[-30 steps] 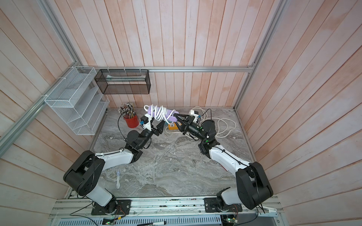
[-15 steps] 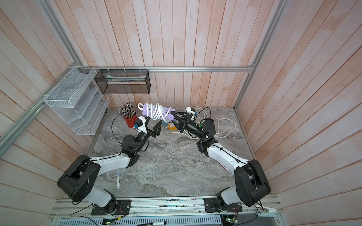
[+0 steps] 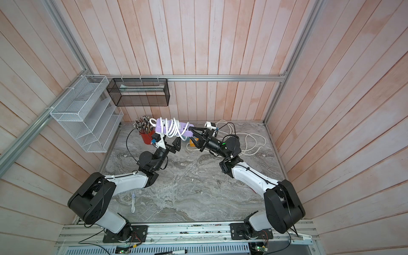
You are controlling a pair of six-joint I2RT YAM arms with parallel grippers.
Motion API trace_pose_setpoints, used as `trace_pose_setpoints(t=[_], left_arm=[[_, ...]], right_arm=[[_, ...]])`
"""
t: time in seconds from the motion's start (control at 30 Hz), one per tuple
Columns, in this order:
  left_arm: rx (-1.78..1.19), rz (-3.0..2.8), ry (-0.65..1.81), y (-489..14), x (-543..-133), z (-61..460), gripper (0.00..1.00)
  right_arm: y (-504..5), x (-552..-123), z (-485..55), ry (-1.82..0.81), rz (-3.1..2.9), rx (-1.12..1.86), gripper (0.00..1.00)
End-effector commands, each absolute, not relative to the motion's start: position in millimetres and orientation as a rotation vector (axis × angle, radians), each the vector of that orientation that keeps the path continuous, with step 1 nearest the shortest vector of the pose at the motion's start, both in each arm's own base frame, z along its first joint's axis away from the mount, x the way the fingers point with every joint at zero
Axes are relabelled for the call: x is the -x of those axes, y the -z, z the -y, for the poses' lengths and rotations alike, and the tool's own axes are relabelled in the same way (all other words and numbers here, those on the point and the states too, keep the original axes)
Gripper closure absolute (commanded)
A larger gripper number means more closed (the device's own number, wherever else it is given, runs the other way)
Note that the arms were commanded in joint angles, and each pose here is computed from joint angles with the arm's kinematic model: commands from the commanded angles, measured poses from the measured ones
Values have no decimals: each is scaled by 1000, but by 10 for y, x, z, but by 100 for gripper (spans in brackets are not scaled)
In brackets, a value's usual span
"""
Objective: Unwrap the cord wrapped around the power strip
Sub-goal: Unwrap the power cord from the power strip.
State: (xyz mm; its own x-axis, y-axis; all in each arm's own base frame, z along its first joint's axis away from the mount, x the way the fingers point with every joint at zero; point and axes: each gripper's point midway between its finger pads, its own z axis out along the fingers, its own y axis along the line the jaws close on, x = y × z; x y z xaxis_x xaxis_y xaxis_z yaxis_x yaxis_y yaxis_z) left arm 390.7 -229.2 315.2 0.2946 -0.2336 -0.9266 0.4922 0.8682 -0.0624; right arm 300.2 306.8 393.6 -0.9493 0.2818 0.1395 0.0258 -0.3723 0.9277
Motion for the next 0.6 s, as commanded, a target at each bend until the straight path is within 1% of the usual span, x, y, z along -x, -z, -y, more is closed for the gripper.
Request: trace_pose_setpoints(t=[0.0, 0.07, 0.17, 0.4, 0.47, 0.5, 0.53, 0.57], left_arm=[[-206, -1109, 456, -3346, -3930, 2174, 13], [-197, -1099, 456, -3382, -3929, 2147, 13], [-190, -1091, 457, -3409, -3936, 2128, 17], [-200, -1084, 484, -3430, -3928, 2111, 30], [-211, -1085, 490, -3437, -3925, 2121, 39], [-218, -1087, 493, -3435, -3927, 2122, 47], [-225, -1093, 496, -3428, -3931, 2126, 57], [-231, -1098, 500, -3422, -3938, 2131, 69]], right_arm=[[-4381, -2872, -3011, -2507, -1489, -277, 76], [-4367, -2870, -3018, -2509, -1492, -282, 76], [-4345, -2867, -3048, -2512, -1498, -284, 76], [-4316, -2874, -3063, -2510, -1504, -292, 76], [-4318, -2874, -3066, -2509, -1504, -290, 76], [-4308, -2882, -3071, -2508, -1507, -293, 76], [-4318, -2882, -3070, -2507, -1505, -290, 76], [-4314, -2881, -3079, -2509, -1509, -289, 76]])
